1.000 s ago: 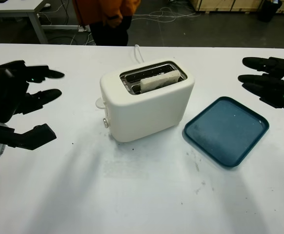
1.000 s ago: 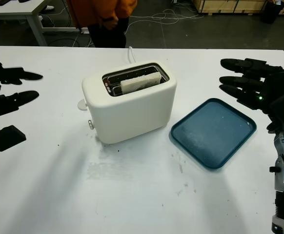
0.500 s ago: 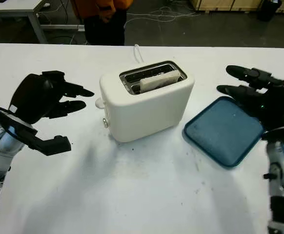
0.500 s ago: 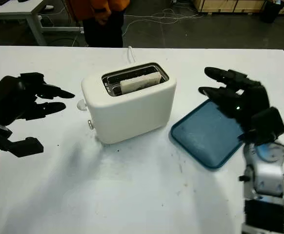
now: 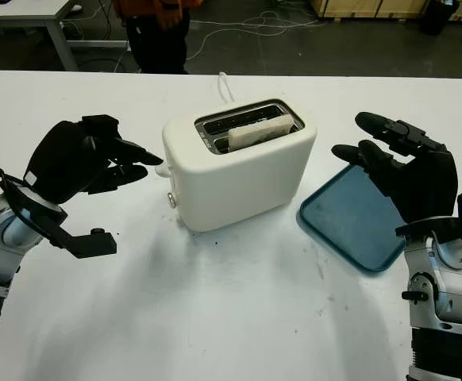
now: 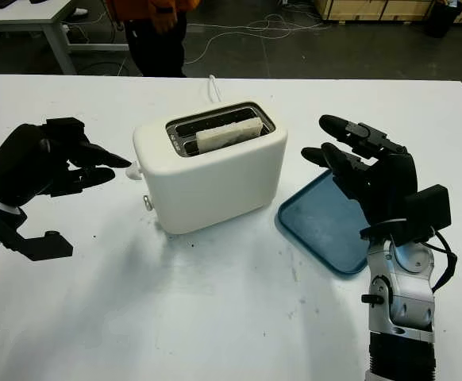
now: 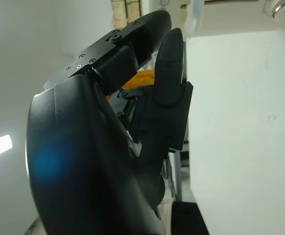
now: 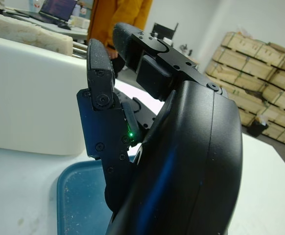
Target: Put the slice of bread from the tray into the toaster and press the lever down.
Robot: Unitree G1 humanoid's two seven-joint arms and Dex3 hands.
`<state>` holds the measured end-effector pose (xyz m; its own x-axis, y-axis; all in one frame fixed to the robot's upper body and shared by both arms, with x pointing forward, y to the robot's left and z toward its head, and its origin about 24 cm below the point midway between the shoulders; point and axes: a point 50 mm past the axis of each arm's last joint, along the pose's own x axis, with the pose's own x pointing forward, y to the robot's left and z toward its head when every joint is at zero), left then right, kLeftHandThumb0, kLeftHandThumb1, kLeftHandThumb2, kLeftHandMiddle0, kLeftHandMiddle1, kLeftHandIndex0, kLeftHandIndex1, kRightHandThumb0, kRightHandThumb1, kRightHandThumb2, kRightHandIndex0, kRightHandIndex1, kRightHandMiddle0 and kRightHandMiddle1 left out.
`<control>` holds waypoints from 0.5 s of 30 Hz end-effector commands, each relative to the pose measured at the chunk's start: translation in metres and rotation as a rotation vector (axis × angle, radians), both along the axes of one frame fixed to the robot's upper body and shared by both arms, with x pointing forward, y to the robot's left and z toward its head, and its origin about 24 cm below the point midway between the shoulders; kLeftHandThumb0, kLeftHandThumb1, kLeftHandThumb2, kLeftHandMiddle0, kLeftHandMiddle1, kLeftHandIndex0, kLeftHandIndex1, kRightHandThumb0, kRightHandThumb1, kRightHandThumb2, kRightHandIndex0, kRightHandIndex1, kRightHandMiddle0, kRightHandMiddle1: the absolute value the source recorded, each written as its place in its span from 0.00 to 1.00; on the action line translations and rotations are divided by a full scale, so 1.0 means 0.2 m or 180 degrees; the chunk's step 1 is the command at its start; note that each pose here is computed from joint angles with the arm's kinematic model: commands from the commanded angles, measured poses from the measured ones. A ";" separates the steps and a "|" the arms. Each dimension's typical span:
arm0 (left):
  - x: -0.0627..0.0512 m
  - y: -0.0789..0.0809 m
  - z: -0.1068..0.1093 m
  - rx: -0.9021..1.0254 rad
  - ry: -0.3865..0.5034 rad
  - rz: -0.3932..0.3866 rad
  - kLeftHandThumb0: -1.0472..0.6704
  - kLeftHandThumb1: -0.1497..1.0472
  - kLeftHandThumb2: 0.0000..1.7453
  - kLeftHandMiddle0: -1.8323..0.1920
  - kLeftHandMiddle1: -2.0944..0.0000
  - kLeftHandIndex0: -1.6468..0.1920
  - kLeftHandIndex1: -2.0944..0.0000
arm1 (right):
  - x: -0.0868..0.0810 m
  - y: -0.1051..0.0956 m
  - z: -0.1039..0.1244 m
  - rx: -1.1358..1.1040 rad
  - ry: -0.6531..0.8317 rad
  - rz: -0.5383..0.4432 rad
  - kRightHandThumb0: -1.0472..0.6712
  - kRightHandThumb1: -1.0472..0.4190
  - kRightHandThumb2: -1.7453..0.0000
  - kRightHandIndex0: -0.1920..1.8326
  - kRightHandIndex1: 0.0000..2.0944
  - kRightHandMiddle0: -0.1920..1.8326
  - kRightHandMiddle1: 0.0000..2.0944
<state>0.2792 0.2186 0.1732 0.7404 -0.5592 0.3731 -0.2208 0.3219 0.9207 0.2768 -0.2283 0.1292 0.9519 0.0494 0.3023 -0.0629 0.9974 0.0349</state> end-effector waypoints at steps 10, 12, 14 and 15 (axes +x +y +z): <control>0.06 -0.02 0.00 0.0160 -0.0041 0.0148 0.46 0.89 0.12 0.60 0.27 0.31 0.97 | -0.03 0.00 0.00 0.0064 -0.0071 0.0031 0.41 0.09 0.89 0.62 0.09 0.58 0.01; 0.06 -0.02 0.00 0.0153 -0.0017 0.0125 0.46 0.89 0.12 0.60 0.26 0.32 0.97 | -0.03 0.00 0.00 0.0080 -0.0066 0.0037 0.40 0.09 0.90 0.61 0.10 0.58 0.01; 0.07 -0.03 -0.01 0.0154 -0.0003 0.0103 0.46 0.89 0.12 0.61 0.26 0.32 0.97 | -0.03 -0.01 0.00 0.0063 -0.0072 0.0029 0.40 0.09 0.90 0.61 0.10 0.58 0.00; 0.07 -0.03 -0.01 0.0156 0.0014 0.0102 0.46 0.89 0.12 0.61 0.25 0.32 0.97 | -0.03 -0.01 0.00 0.0052 -0.0074 0.0024 0.40 0.09 0.90 0.61 0.10 0.58 0.00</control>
<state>0.2907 0.2152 0.1697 0.7653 -0.5491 0.3359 -0.2252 0.2604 0.9389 0.2734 -0.2294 0.1275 0.9516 0.0559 0.3022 -0.0702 0.9969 0.0368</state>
